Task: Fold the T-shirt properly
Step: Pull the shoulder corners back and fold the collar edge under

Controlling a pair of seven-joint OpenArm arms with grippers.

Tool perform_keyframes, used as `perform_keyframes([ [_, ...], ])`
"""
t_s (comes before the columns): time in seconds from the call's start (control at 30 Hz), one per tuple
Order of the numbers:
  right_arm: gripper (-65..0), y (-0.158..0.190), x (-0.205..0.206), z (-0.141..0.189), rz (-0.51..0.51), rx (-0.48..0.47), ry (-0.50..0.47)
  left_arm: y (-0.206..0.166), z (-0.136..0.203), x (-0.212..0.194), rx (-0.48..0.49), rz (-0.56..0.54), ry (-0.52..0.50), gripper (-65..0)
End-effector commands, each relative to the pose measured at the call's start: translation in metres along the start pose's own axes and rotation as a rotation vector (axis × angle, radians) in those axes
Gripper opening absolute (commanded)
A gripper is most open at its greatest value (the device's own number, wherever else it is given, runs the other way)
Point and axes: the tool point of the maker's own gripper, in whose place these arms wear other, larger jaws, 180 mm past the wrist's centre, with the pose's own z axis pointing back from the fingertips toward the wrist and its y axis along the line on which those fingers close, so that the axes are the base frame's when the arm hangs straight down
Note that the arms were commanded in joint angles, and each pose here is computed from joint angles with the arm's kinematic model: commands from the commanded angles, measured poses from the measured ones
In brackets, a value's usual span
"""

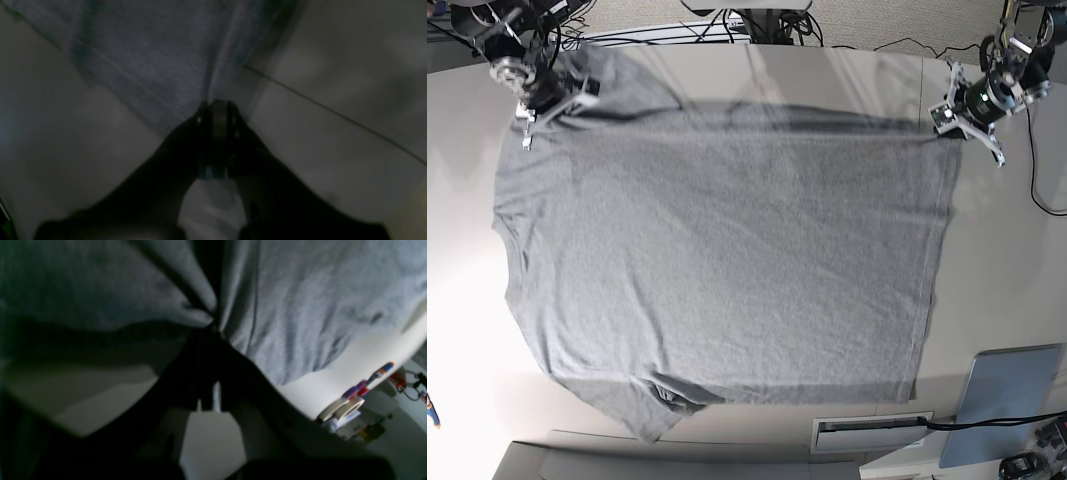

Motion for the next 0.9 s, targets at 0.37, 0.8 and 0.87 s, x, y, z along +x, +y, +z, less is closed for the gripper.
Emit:
perform_keyframes([
  [0.37,-65.0,0.034,0.008,0.044,0.048,-0.014,-0.009,-0.046,0.052,-0.023,-0.093,0.042,0.148,-65.0],
  [0.8,-65.0,-0.032,0.016,0.058,0.003,-0.308,-0.017,0.014,0.059,-0.006,0.158,0.133,0.09,-65.0],
  [0.87,-65.0,-0.047,0.021,0.057,-0.005,-0.345,-0.04,0.024,0.057,0.001,0.179,0.145,0.067,-65.0],
])
